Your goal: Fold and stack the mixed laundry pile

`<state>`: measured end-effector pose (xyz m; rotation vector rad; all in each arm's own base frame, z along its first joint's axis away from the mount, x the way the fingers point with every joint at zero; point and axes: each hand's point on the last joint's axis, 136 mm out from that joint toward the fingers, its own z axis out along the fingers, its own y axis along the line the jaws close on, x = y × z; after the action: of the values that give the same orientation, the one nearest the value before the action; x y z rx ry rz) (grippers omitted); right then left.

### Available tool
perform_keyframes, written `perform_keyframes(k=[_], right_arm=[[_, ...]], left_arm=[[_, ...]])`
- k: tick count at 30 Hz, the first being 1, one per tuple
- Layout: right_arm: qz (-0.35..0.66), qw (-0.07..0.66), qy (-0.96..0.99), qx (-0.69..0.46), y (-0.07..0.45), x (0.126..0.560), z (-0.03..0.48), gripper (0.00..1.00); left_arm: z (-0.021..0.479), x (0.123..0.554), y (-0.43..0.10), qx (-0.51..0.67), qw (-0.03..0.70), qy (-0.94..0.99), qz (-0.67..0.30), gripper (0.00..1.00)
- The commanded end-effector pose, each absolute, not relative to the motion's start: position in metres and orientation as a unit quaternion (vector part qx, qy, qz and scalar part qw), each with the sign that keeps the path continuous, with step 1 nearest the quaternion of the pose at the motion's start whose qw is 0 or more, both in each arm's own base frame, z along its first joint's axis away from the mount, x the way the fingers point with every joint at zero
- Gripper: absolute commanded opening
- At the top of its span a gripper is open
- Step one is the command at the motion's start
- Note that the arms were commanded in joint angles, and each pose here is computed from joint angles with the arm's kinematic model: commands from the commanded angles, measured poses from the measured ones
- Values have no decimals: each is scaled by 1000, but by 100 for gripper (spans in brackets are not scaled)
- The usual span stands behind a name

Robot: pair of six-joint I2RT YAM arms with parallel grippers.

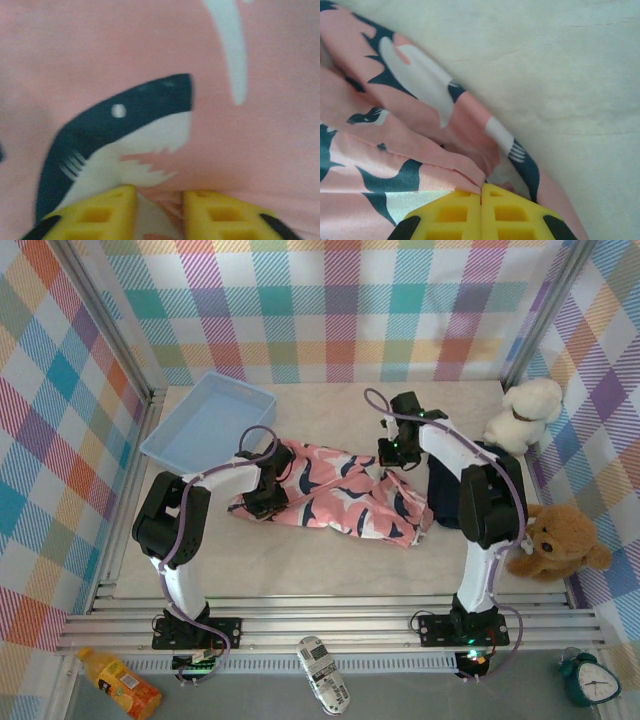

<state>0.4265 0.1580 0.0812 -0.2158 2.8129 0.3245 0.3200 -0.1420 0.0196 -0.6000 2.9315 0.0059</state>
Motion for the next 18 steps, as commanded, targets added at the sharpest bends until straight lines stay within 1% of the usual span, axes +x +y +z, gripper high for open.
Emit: perform_keyframes(k=[1, 2, 3, 6, 8, 10, 13, 14, 16, 17, 18], right_arm=[[96, 127, 987, -36, 155, 449, 51, 3], [98, 123, 987, -30, 157, 454, 52, 14], [96, 123, 987, -26, 156, 456, 57, 23], [106, 148, 983, -37, 157, 449, 88, 46], [116, 158, 980, -42, 156, 433, 112, 52], [125, 156, 979, -38, 156, 410, 129, 52], [142, 137, 980, -24, 165, 370, 134, 49], [145, 126, 981, -18, 168, 358, 128, 46], [160, 105, 981, 4, 173, 341, 110, 42], [165, 87, 982, 26, 171, 332, 95, 41], [162, 76, 983, 48, 167, 327, 82, 41]], left_arm=[[15, 305, -133, -178, 47, 982, 39, 46], [18, 306, -133, -175, 48, 982, 41, 55], [23, 309, -133, -172, 50, 983, 42, 62], [49, 320, -137, -164, 70, 983, 37, 74], [71, 331, -145, -158, 88, 983, 15, 76], [94, 342, -158, -152, 107, 982, -19, 75], [113, 358, -183, -145, 130, 978, -77, 69], [113, 363, -193, -143, 133, 976, -97, 66], [102, 368, -202, -153, 128, 974, -106, 59], [91, 370, -205, -162, 117, 974, -107, 55], [78, 370, -207, -169, 105, 975, -103, 53]])
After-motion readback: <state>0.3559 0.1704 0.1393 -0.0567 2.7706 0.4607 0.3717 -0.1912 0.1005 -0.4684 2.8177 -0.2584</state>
